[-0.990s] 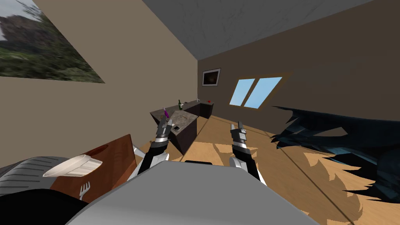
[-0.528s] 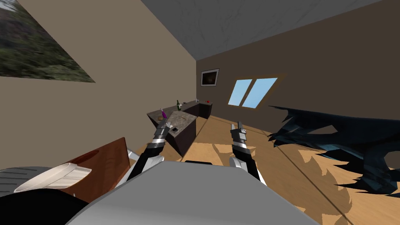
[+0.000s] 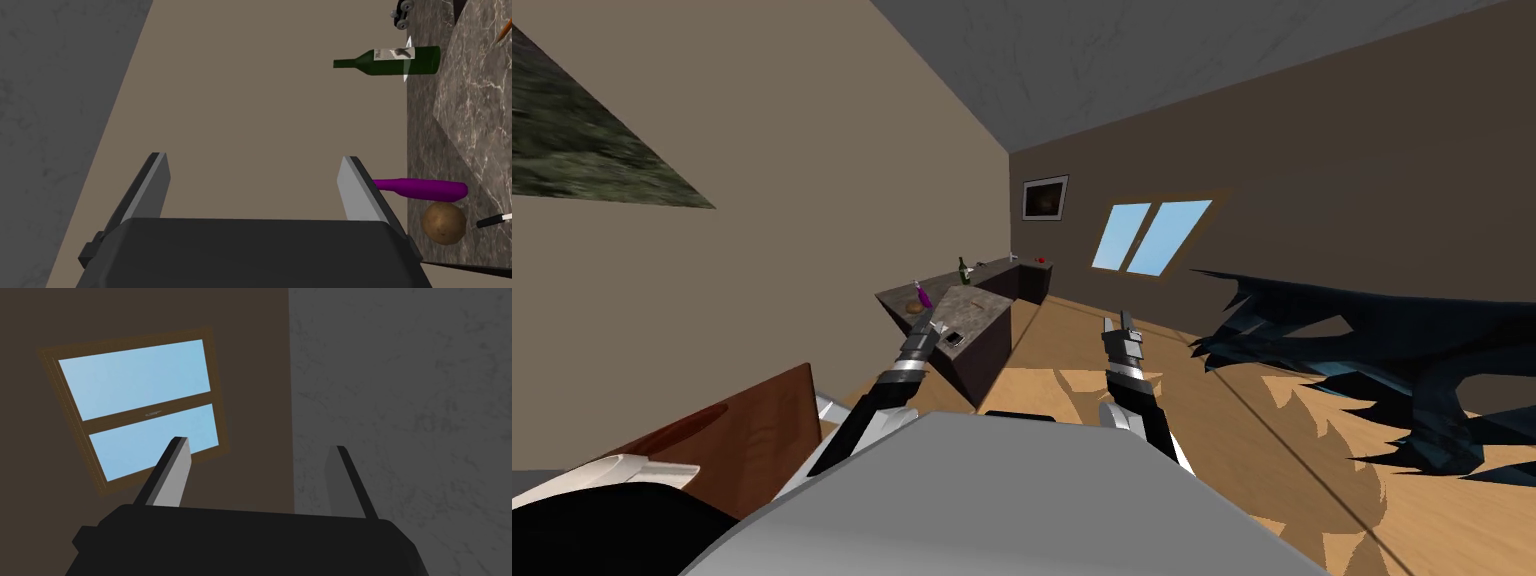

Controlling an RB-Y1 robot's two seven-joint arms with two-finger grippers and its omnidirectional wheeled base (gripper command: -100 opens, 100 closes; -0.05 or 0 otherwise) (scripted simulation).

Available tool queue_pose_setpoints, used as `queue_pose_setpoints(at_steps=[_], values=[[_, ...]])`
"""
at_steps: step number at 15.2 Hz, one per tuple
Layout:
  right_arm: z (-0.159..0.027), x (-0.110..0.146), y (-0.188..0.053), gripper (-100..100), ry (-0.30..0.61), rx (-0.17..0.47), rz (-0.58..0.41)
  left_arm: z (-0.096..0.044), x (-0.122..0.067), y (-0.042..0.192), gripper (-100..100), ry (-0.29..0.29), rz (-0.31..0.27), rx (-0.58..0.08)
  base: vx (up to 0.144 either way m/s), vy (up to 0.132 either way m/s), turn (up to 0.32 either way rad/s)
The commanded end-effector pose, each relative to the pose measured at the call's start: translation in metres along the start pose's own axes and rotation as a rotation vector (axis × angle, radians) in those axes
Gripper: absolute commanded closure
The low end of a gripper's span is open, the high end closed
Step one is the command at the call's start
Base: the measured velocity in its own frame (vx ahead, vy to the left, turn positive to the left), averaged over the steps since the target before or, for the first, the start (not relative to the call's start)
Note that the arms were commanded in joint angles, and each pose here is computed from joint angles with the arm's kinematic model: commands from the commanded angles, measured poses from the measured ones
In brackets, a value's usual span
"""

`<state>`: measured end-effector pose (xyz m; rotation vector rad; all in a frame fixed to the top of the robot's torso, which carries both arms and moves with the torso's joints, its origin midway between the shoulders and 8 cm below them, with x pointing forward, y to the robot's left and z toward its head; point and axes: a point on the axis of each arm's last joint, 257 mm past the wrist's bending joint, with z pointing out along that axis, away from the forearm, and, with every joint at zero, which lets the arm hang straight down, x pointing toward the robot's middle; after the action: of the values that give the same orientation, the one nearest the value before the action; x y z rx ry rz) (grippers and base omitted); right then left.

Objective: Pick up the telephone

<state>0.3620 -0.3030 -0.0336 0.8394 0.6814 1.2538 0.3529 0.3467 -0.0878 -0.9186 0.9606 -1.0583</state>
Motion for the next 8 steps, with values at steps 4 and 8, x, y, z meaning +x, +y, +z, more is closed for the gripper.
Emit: queue_pose_setpoints(at_steps=[4,8], values=[[0.000,0.000,0.000,0,0.000,0.000,0.000,-0.009,-0.014,0.029,-100,-0.005,0.011,-0.123,0.054,0.007,-0.076],[0.000,0.000,0.000,0,0.000,0.000,0.000,-0.017,-0.023,0.047,-100,-0.009,0.015,-0.202,0.053,0.011,-0.063]])
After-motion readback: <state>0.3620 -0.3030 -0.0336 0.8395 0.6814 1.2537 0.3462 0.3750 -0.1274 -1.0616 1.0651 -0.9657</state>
